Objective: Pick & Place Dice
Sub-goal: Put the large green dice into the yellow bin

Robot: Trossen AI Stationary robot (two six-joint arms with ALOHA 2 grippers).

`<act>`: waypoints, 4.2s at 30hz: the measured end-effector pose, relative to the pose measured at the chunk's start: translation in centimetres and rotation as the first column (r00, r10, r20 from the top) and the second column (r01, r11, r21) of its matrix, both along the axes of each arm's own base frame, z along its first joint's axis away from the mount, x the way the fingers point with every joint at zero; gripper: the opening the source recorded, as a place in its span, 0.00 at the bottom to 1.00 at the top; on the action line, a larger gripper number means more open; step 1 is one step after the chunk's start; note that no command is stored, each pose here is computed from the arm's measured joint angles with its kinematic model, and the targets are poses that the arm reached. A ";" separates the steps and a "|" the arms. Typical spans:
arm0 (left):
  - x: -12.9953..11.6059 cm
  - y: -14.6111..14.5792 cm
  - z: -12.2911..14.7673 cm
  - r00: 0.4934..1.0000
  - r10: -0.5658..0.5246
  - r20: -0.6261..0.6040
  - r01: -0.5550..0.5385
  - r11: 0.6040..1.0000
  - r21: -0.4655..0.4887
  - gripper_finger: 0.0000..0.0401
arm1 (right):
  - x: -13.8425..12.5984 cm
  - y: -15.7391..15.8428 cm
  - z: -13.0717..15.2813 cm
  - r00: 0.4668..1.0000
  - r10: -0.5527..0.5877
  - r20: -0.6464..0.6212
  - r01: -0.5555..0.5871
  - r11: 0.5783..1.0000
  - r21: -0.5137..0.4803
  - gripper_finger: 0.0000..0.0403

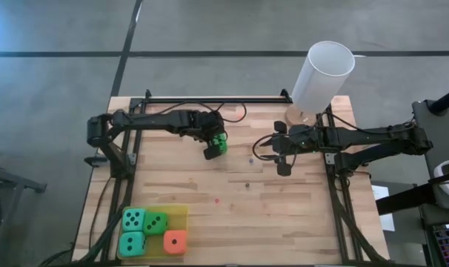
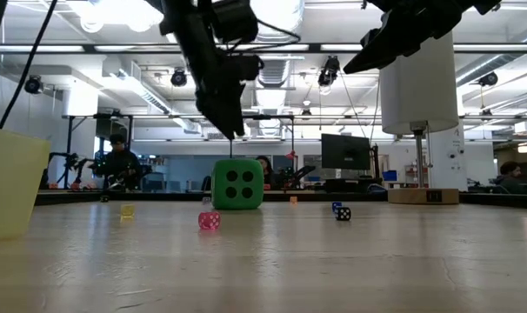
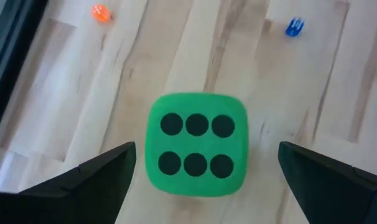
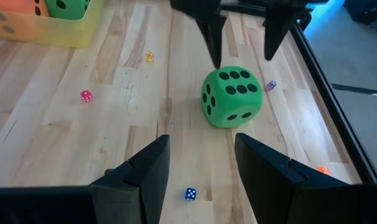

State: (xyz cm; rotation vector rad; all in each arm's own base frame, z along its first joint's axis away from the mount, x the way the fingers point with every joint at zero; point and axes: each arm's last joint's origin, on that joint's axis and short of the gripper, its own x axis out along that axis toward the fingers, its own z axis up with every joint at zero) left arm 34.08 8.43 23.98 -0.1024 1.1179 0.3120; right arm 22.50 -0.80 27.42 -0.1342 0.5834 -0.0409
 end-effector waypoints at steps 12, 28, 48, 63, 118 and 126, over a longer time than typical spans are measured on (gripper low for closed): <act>3.4 0.7 -0.2 0.984 -0.007 -0.179 0.000 0.999 -0.035 1.00 | 0.0 0.0 0.0 1.000 0.000 0.000 0.000 1.000 0.000 0.45; 2.9 1.9 -2.3 0.978 0.012 -0.209 -0.026 0.998 -0.061 1.00 | 0.0 0.0 0.0 1.000 0.000 0.000 0.000 1.000 0.000 0.45; 2.9 2.0 -2.6 0.978 -0.006 -0.206 -0.008 0.998 -0.065 1.00 | 0.0 0.0 0.0 1.000 0.000 0.000 0.000 1.000 0.000 0.45; 2.5 2.2 -3.8 0.978 0.009 -0.206 -0.023 0.997 -0.068 1.00 | 0.0 0.0 0.0 1.000 0.000 0.000 0.000 1.000 0.000 0.45; 3.3 -0.5 -3.6 0.977 0.143 -0.157 -0.175 0.961 -0.214 0.94 | 0.0 0.0 0.0 1.000 0.000 0.000 0.000 1.000 0.000 0.45; 2.5 -0.8 -2.5 0.976 0.143 -0.162 -0.175 0.964 -0.199 0.94 | 0.0 0.0 0.0 1.000 0.000 0.000 0.000 1.000 0.000 0.45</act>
